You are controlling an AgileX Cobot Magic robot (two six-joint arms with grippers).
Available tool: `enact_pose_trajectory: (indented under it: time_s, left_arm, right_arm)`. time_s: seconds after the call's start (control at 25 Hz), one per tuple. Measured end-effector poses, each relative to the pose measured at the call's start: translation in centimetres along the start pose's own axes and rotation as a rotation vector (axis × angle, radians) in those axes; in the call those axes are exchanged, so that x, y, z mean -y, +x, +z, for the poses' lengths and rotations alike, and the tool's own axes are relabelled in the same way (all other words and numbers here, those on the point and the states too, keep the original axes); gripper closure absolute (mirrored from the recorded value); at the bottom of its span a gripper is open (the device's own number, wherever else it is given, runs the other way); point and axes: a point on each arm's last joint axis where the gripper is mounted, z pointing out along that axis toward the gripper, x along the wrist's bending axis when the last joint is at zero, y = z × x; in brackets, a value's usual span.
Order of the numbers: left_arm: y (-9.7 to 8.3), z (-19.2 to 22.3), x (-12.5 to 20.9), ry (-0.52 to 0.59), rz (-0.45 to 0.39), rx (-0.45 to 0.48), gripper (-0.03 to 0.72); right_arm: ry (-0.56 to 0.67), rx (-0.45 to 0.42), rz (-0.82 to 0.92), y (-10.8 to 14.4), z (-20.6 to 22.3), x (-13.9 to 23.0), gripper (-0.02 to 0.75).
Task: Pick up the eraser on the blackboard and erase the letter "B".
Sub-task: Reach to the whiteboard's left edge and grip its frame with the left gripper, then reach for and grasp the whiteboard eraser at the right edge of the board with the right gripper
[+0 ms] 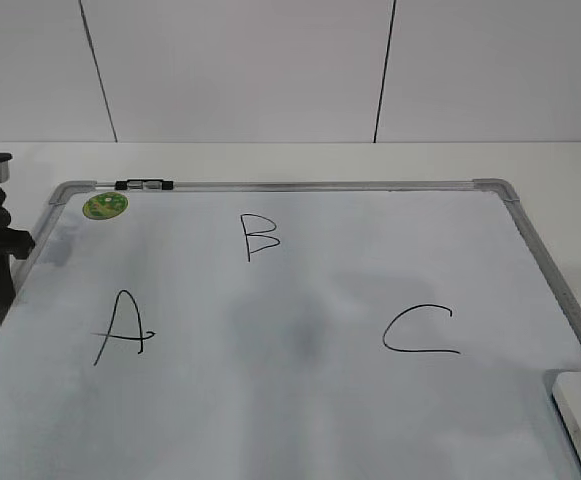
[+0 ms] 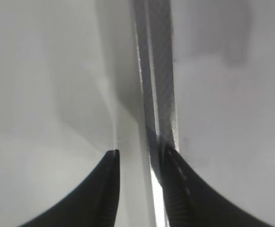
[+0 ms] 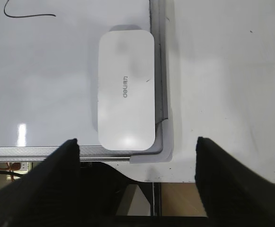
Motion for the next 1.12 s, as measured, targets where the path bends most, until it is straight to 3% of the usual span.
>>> enact_pose_trajectory:
  time_s: [0.36, 0.44, 0.56, 0.64, 0.92, 1.12]
  left_arm:
    - [0.0, 0.5, -0.3, 0.025, -0.004, 0.009, 0.459]
    - [-0.1, 0.5, -0.3, 0.028, -0.007, 0.013, 0.502]
    - [-0.1, 0.5, -0.2, 0.028, -0.013, 0.020, 0.625]
    - [-0.2, 0.5, -0.3, 0.029, -0.028, 0.026, 0.659]
    - [-0.2, 0.5, -0.3, 0.029, -0.046, 0.032, 0.668]
    - [-0.3, 0.5, -0.3, 0.029, -0.049, 0.033, 0.669]
  right_arm:
    - [0.000, -0.001, 0.000, 0.0, 0.0, 0.0, 0.154]
    - [0.002, -0.002, 0.001, 0.0, 0.0, 0.0, 0.154]
    - [0.016, -0.001, 0.001, 0.0, 0.0, 0.1, 0.154]
    - [0.022, 0.000, 0.001, 0.0, 0.0, 0.2, 0.154]
    - [0.050, 0.002, 0.011, 0.0, 0.2, 0.2, 0.154]
    - [0.161, -0.036, 0.042, 0.5, 1.7, -0.8, 0.145]
